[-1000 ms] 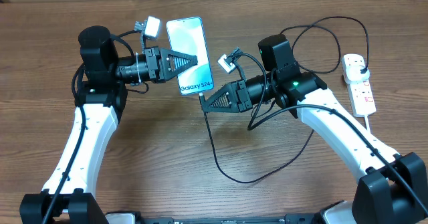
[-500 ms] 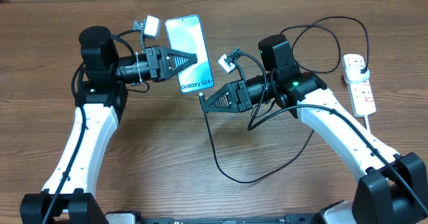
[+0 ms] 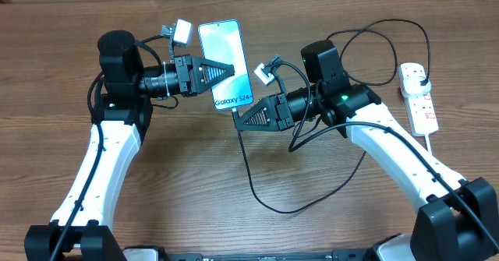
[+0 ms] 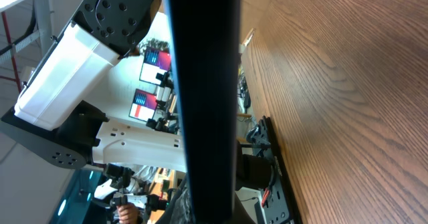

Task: Plug charger to phone and switch on socket

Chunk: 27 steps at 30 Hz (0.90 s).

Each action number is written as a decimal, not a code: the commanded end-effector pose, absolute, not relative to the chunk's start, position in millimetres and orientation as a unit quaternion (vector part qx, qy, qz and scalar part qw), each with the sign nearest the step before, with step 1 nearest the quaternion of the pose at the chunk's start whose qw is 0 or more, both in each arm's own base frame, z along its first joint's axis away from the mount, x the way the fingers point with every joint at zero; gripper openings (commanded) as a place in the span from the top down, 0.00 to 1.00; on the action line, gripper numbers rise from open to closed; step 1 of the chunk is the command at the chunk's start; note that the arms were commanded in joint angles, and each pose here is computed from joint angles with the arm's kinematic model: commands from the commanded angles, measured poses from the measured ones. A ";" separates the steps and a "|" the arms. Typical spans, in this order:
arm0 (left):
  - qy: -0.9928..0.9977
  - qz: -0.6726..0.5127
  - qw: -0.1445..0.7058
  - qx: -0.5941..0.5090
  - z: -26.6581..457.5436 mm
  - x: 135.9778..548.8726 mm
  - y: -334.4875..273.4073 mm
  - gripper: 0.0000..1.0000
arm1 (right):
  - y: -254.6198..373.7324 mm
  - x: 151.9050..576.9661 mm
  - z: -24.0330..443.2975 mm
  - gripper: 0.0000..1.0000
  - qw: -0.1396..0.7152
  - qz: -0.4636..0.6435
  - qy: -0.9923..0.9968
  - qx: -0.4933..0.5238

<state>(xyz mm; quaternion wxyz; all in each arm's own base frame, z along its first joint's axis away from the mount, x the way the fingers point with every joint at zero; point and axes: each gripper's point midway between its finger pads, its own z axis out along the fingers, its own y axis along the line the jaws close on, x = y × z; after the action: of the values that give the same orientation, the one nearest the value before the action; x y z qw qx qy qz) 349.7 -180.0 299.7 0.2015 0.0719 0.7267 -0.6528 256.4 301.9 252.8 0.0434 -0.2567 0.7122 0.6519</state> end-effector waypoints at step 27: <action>0.721 -0.650 0.216 0.100 306.3 344.3 -182.9 0.96 | 303.8 263.5 249.7 0.96 0.063 0.637 0.725 -0.254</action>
<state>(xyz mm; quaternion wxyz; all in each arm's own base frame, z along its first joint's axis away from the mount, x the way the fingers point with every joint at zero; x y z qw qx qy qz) 351.1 -179.6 298.0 0.2084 0.0736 0.7285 -0.6484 259.9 302.4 250.1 0.0517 -0.2543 0.7191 0.6447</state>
